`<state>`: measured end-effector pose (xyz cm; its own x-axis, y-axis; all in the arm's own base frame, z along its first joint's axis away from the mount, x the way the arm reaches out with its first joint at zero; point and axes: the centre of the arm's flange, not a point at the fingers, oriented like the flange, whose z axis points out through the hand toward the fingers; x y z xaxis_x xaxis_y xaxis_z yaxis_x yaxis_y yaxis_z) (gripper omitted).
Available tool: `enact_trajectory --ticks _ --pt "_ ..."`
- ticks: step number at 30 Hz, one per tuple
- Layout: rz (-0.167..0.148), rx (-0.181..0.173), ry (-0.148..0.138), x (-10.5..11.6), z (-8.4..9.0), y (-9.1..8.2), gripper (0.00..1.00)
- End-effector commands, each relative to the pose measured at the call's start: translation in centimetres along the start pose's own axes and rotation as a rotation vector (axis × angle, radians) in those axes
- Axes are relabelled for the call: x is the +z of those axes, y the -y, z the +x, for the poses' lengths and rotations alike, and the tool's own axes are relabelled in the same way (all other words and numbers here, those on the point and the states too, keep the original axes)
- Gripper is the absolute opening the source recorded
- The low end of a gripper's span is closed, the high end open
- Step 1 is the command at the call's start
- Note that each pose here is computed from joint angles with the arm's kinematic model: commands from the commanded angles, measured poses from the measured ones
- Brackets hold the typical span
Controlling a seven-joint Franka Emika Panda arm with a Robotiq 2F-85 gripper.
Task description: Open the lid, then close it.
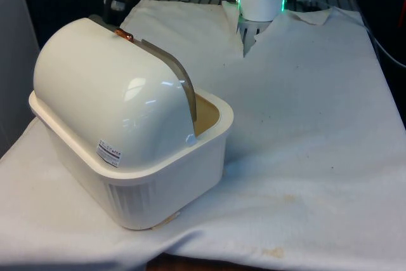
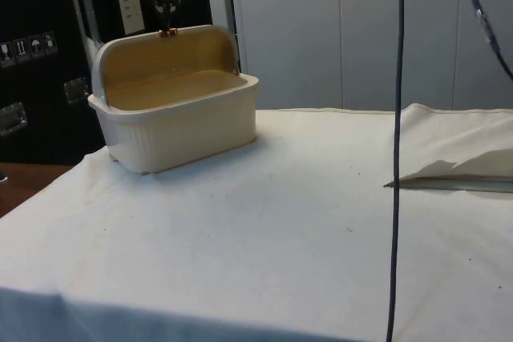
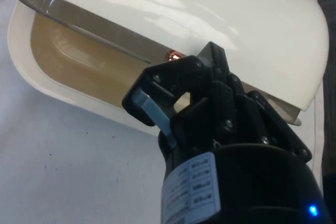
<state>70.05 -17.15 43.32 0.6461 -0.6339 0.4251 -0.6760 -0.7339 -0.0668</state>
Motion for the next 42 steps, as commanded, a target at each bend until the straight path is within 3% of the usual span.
enact_trajectory --ticks 1,4,5,10,11,12,18,19,26,27,34,35,36,42 --pt "-0.004 -0.008 0.013 0.2 0.0 0.1 0.0" --pt "-0.004 -0.01 0.004 0.2 0.0 0.1 0.0" --pt "-0.009 -0.017 0.016 0.3 0.0 0.2 0.0" --pt "-0.016 -0.03 0.025 0.5 0.0 0.4 0.0" --pt "-0.013 -0.027 0.015 0.5 0.0 0.3 0.0" --pt "-0.017 -0.032 0.028 0.6 -0.1 0.5 0.0" --pt "-0.026 -0.046 0.046 0.8 -0.4 0.7 0.0" --pt "-0.025 -0.042 0.036 0.8 -0.3 0.5 0.0" --pt "-0.035 -0.06 0.068 1.0 -1.1 1.1 0.0" --pt "-0.033 -0.058 0.058 0.8 -0.9 1.0 0.0" --pt "-0.04 -0.073 0.095 1.1 -1.8 1.7 0.0" --pt "-0.042 -0.068 0.081 0.9 -1.4 1.4 0.0" --pt "-0.042 -0.076 0.104 1.1 -2.0 1.7 0.0" --pt "-0.045 -0.086 0.14 1.3 -2.8 2.1 0.0"
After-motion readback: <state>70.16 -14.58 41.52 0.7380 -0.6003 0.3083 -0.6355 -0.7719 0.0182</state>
